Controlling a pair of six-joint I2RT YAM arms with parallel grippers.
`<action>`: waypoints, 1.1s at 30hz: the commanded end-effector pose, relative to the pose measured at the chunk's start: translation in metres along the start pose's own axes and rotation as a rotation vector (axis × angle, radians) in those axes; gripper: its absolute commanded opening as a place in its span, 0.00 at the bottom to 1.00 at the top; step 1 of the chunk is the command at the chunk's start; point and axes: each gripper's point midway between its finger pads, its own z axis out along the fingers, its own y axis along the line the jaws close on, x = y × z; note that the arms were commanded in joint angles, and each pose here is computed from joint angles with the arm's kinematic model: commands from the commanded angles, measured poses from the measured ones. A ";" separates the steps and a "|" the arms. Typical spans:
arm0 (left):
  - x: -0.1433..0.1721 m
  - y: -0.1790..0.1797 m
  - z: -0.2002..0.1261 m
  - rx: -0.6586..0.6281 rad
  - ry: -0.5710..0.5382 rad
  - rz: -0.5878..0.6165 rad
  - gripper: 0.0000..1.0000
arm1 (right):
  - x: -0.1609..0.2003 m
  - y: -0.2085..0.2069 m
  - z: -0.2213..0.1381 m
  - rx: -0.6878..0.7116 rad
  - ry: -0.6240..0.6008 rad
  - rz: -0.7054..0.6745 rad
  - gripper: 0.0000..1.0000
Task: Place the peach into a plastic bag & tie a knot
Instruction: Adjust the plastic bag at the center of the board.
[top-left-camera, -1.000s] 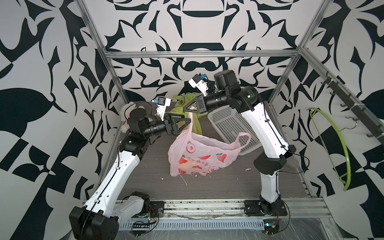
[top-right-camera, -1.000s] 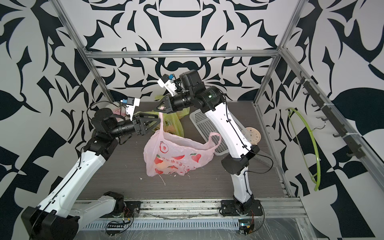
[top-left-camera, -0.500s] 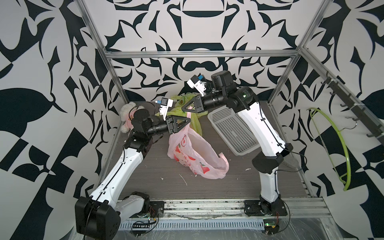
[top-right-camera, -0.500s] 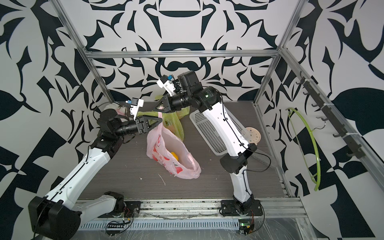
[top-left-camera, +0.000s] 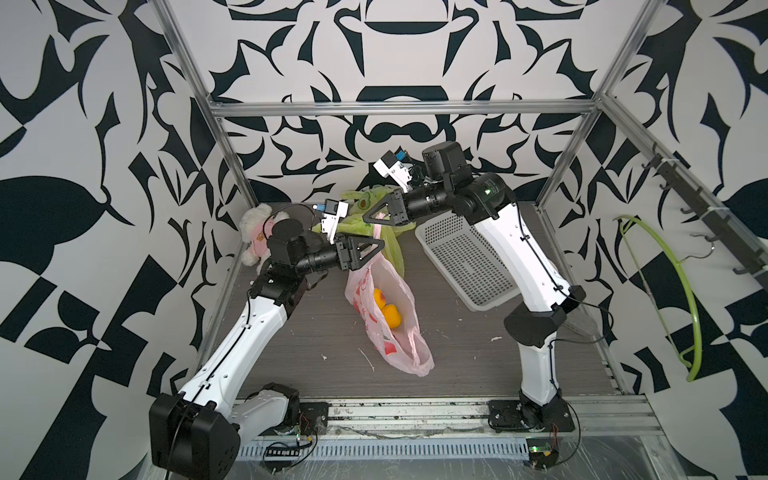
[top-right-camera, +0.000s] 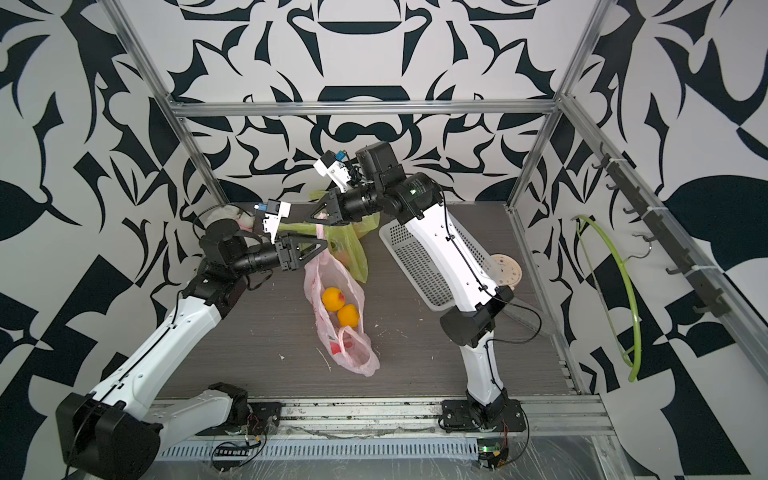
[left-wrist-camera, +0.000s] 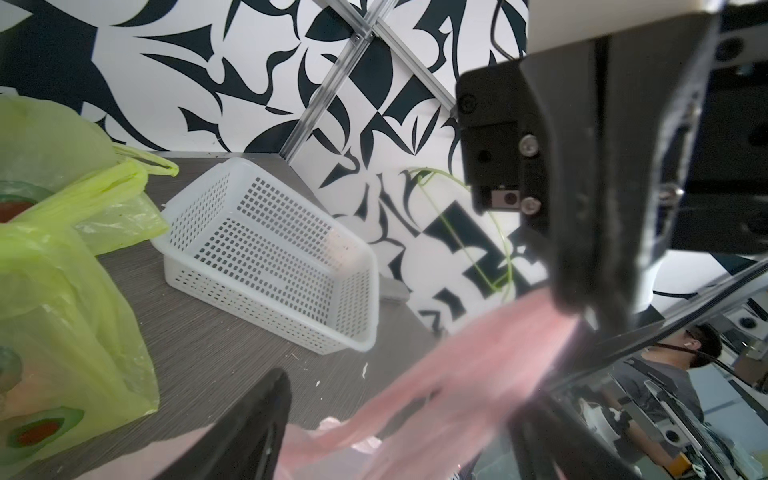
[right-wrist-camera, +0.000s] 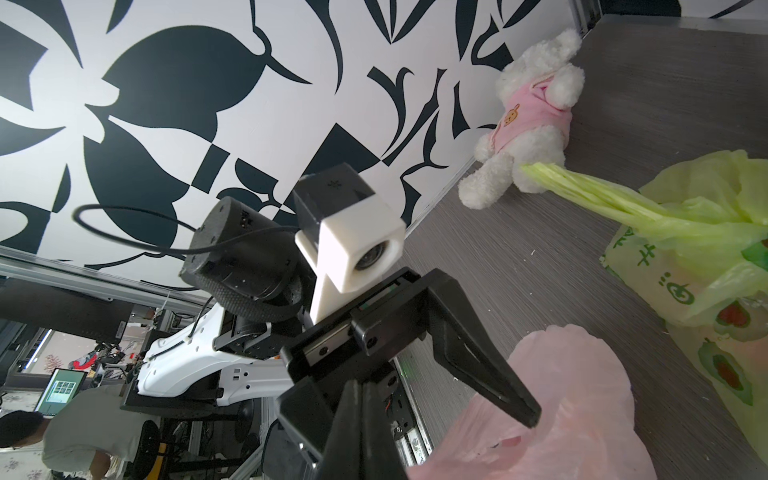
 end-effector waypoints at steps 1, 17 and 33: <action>-0.014 -0.017 -0.004 0.000 -0.003 0.099 0.84 | -0.004 0.011 0.001 -0.067 0.000 -0.019 0.00; 0.008 -0.034 0.000 0.164 0.140 0.009 0.63 | -0.015 0.001 -0.006 -0.110 -0.010 0.027 0.00; 0.012 -0.017 -0.004 0.066 0.079 -0.016 0.21 | -0.016 -0.016 -0.022 -0.064 -0.037 0.048 0.00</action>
